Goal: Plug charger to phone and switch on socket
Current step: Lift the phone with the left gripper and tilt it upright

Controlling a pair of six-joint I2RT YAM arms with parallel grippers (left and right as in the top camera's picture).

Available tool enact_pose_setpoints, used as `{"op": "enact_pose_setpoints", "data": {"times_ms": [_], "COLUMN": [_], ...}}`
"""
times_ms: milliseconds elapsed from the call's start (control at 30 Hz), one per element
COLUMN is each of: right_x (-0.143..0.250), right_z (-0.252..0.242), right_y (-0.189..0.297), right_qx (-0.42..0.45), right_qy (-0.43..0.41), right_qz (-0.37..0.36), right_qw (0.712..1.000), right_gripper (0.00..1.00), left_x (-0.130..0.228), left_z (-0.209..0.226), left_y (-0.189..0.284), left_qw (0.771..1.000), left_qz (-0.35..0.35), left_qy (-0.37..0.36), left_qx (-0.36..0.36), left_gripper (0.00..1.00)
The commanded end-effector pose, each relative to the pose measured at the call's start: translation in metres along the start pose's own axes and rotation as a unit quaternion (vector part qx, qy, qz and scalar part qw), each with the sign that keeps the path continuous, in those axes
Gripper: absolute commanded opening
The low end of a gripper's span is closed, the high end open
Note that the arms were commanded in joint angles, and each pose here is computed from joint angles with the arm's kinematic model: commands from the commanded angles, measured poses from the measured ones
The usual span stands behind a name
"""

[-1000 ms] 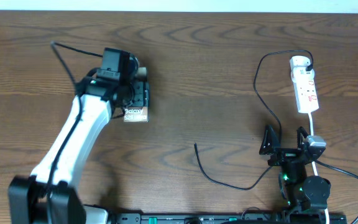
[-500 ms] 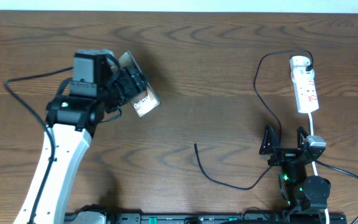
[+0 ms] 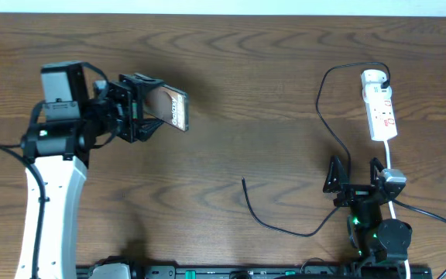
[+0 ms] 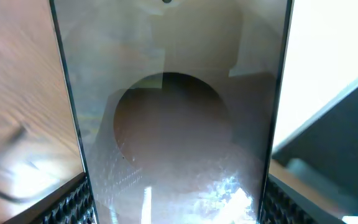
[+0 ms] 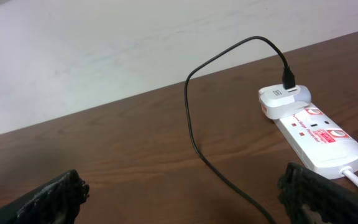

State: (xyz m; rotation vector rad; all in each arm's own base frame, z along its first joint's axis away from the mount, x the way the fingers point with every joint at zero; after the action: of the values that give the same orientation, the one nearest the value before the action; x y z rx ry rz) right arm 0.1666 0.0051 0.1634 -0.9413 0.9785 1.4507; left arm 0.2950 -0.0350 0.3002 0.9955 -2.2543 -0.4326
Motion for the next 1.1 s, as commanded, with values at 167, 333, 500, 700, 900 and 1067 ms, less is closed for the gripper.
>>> {"op": "enact_pose_setpoints", "data": {"times_ms": [167, 333, 500, 700, 900, 1067], "right_x": [0.001, 0.001, 0.001, 0.001, 0.001, 0.001], "right_z": [0.002, 0.002, 0.002, 0.002, 0.002, 0.002], "right_y": [0.0, 0.0, 0.0, 0.0, 0.0, 0.0], "right_qx": [-0.005, -0.005, -0.005, -0.005, -0.005, -0.005], "right_qy": [-0.004, -0.004, -0.004, -0.004, -0.004, -0.004], "right_qz": [0.001, 0.001, 0.001, 0.001, 0.001, 0.001], "right_qw": [1.0, 1.0, 1.0, 1.0, 1.0, 1.0], "right_gripper": [0.99, 0.99, 0.99, 0.99, 0.99, 0.99], "left_x": [0.013, 0.011, 0.011, 0.011, 0.007, -0.007], "left_z": [-0.017, -0.022, -0.024, -0.024, -0.024, -0.021], "left_y": [0.022, 0.023, 0.023, 0.023, 0.022, 0.021], "left_qw": [0.986, 0.986, 0.987, 0.987, 0.993, 0.995], "left_qz": [0.086, 0.084, 0.084, 0.084, 0.06, -0.029], "left_qy": [0.137, 0.135, 0.129, 0.129, 0.084, -0.075], "left_qx": [0.038, 0.049, 0.055, 0.055, 0.059, 0.051], "left_gripper": [0.07, 0.07, 0.07, 0.07, 0.07, 0.07]}}
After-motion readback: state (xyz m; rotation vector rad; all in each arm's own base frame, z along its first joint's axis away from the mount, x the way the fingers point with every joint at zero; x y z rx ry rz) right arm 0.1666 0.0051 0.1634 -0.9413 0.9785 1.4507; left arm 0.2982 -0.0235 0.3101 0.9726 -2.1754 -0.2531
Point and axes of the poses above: each gripper's point midway between its finger pads, its own y axis back along the fingers, its own z axis along the line the jaws close on, x = y × z, the point moved 8 cm from there along y, back along the fingers, and after that the axes turned 2 degrees about -y, right-handed, at the moved point
